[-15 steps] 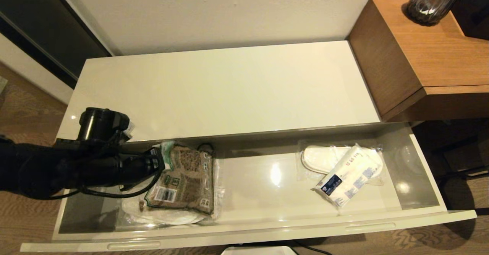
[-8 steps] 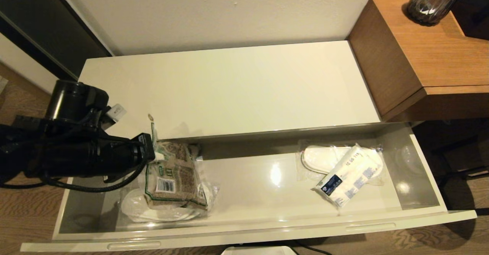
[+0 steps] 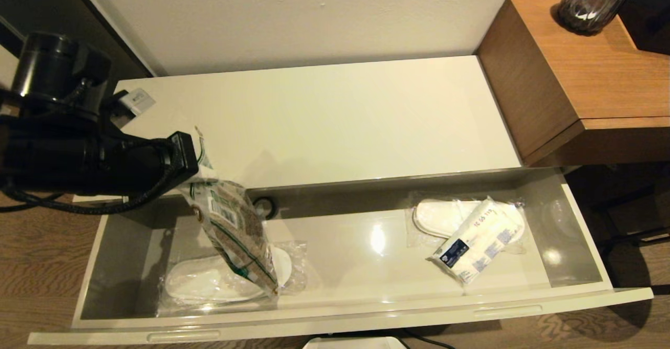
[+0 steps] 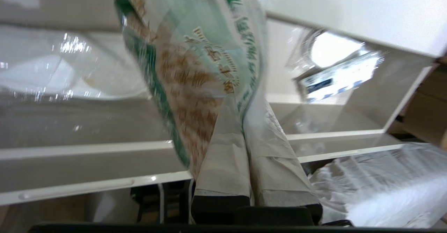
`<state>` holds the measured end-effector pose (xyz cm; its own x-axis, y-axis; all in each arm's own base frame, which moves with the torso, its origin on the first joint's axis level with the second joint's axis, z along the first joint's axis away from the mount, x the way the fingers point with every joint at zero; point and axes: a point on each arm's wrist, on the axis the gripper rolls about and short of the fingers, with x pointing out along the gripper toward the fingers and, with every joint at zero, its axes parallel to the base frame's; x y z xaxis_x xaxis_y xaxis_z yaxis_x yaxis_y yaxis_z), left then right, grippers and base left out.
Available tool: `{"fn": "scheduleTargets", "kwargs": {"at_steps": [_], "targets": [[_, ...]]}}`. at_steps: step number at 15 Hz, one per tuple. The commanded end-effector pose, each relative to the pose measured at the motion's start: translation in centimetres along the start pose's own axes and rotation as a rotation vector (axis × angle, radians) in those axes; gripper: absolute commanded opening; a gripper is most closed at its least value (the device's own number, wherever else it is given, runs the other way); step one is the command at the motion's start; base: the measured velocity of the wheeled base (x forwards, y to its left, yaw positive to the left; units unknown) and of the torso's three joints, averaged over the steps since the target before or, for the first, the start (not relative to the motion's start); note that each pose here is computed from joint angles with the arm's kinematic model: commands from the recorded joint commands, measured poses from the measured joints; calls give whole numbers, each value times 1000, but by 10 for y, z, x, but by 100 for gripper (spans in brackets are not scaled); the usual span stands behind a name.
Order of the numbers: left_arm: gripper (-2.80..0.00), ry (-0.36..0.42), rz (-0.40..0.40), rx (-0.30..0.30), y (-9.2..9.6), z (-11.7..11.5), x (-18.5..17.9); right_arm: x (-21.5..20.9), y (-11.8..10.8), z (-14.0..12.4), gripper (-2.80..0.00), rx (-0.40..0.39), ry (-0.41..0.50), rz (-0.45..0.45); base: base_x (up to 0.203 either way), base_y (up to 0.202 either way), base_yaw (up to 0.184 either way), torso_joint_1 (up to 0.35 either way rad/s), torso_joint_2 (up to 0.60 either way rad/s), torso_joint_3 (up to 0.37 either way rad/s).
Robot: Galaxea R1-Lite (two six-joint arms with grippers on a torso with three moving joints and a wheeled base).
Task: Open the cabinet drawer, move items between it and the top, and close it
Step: Take out the solid drinks from the drawer
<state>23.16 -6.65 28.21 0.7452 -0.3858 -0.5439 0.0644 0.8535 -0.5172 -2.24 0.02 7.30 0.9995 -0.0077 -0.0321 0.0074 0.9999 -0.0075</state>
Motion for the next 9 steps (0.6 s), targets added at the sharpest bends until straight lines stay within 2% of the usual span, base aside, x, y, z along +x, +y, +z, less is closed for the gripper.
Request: {"fn": "scheduleTargets", "kwargs": {"at_steps": [1,7,9], "targets": [[-280,-37,-28,8,-12,14,-12,0,0,0,-280,0,1,0,0,0,0,0,0,0],[-280,-96,-48,80,-33,42,-36,0,0,0,-280,0,1,0,0,0,0,0,0,0],[-280,-144,-46,107,-41,57,-37,0,0,0,-280,0,0,0,0,0,0,0,0,0]]}}
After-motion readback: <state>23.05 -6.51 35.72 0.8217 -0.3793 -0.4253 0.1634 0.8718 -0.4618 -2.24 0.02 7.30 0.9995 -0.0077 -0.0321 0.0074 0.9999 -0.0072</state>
